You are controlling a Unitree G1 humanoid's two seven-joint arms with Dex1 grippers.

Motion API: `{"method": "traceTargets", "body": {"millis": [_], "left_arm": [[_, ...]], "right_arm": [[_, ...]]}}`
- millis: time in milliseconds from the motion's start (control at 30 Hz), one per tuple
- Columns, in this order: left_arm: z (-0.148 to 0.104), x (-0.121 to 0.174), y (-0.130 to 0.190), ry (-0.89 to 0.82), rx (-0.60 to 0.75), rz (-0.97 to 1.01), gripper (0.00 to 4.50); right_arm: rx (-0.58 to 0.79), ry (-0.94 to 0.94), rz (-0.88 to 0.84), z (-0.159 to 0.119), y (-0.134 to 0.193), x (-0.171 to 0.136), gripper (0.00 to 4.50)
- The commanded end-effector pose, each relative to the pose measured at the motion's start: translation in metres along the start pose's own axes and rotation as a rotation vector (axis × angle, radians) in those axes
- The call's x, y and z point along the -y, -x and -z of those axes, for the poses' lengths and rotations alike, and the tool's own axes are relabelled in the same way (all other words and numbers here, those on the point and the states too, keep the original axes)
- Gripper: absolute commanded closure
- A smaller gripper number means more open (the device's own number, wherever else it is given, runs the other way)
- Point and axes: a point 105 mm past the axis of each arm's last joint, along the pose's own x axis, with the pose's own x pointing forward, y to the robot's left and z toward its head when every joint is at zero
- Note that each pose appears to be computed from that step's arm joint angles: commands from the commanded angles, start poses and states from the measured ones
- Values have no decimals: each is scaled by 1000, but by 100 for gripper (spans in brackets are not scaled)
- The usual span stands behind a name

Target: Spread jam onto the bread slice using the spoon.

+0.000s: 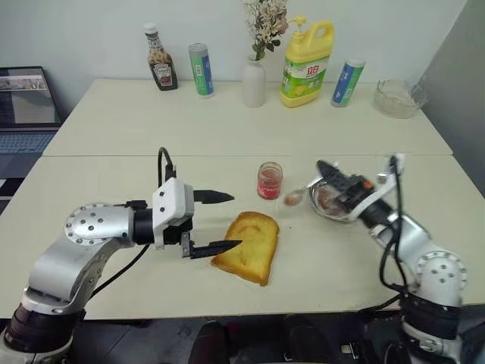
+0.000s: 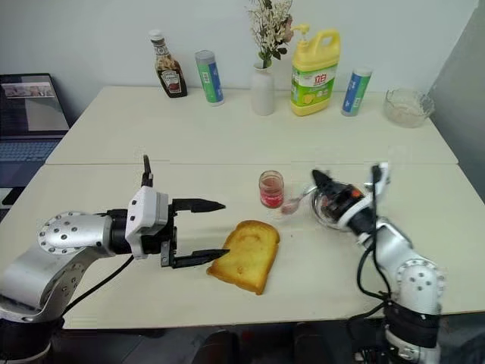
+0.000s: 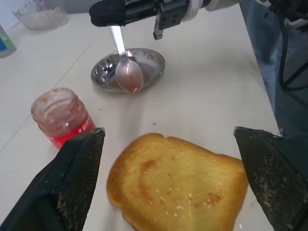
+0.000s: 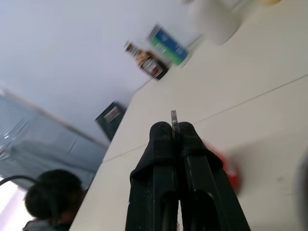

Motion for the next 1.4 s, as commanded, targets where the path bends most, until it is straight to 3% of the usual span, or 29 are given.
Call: {"method": "traceTargets", "body": {"millis": [33, 233, 733, 833, 967, 1200, 1400], "left_arm": [[-10, 4, -8, -36, 18, 30, 0], [-16, -3, -28, -40, 50, 42, 0], [-20, -3, -43, -63, 81, 63, 0], [-19, -4, -43, -65, 81, 62, 0], [-19, -5, -43, -67, 77, 57, 0], [-19, -7, -45, -68, 78, 49, 0], [-19, -9, -46, -70, 78, 46, 0]], "right_arm": [[94, 29, 56, -24, 9, 15, 447], [127, 87, 222, -31, 8, 69, 447], [159, 104, 330, -42, 4, 122, 447], [140, 115, 338, -39, 6, 125, 385], [111, 161, 333, -37, 10, 124, 246], [9, 411, 303, -28, 17, 113, 4], [-55, 585, 225, -21, 17, 98, 4]]}}
